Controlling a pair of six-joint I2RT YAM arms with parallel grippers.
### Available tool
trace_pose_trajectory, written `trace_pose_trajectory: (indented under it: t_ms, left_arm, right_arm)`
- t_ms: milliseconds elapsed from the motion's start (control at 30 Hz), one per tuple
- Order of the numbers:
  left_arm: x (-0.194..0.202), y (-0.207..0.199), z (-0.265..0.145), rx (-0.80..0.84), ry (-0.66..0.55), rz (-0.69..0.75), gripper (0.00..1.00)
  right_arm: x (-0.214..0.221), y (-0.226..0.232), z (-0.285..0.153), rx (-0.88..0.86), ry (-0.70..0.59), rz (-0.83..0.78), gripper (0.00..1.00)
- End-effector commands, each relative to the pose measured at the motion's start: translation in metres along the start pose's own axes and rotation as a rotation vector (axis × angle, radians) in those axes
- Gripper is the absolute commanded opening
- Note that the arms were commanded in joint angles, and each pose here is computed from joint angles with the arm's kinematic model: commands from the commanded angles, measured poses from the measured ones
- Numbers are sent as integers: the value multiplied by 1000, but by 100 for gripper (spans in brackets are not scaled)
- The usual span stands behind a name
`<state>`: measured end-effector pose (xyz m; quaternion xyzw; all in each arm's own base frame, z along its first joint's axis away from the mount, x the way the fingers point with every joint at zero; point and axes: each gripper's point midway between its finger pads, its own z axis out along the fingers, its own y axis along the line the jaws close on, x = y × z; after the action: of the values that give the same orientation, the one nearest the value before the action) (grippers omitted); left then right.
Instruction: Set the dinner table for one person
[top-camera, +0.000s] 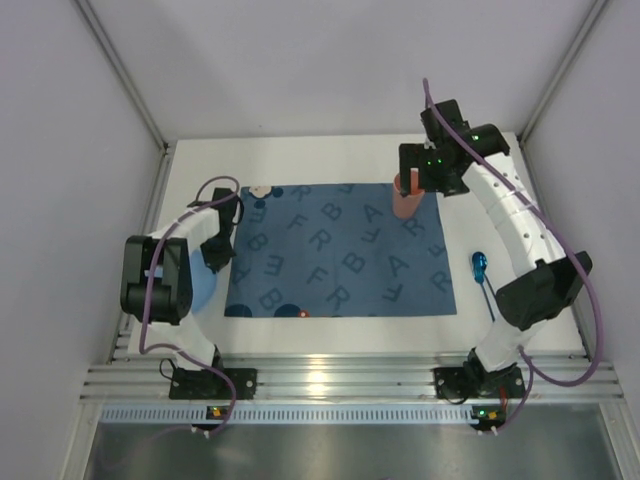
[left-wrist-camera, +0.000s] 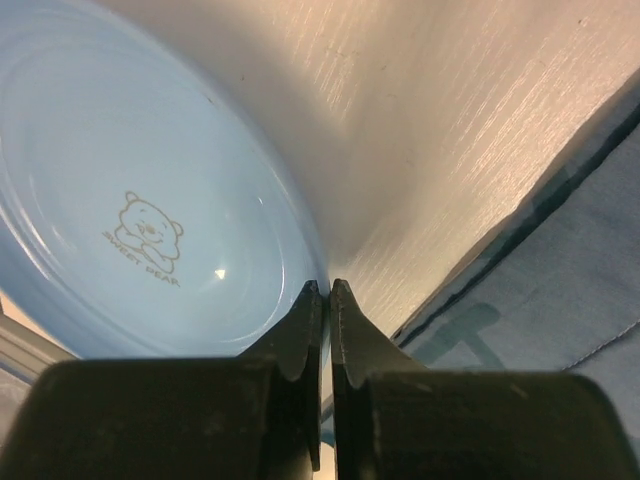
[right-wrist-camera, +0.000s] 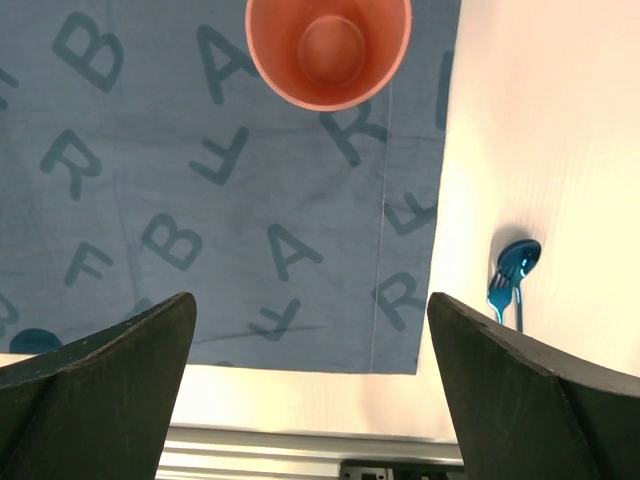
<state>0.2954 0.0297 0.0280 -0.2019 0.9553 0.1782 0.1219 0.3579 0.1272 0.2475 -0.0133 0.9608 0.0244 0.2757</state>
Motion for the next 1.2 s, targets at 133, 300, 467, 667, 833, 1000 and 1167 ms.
trace_pose_trajectory:
  t_ms: [133, 300, 467, 667, 833, 1000, 1167]
  left_arm:
    - [-29, -41, -92, 102, -180, 63, 0]
    - [-8, -139, -161, 309, -224, 137, 0]
    - [36, -223, -180, 355, -204, 275, 0]
    - [85, -309, -200, 444, -221, 409, 0]
    - [110, -332, -186, 434, -185, 417, 0]
    - [124, -335, -176, 458, -149, 391, 59]
    - [119, -317, -211, 536, -193, 347, 91]
  right_arm:
    - [17, -31, -51, 67, -94, 65, 100]
    - [41, -45, -67, 94, -94, 117, 100]
    - [71, -68, -86, 160, -90, 142, 100]
    - [106, -88, -107, 200, -95, 165, 100]
    - [134, -91, -110, 173, -79, 178, 100]
    - [144, -98, -115, 186, -102, 185, 100]
    - [138, -110, -109, 261, -148, 251, 100]
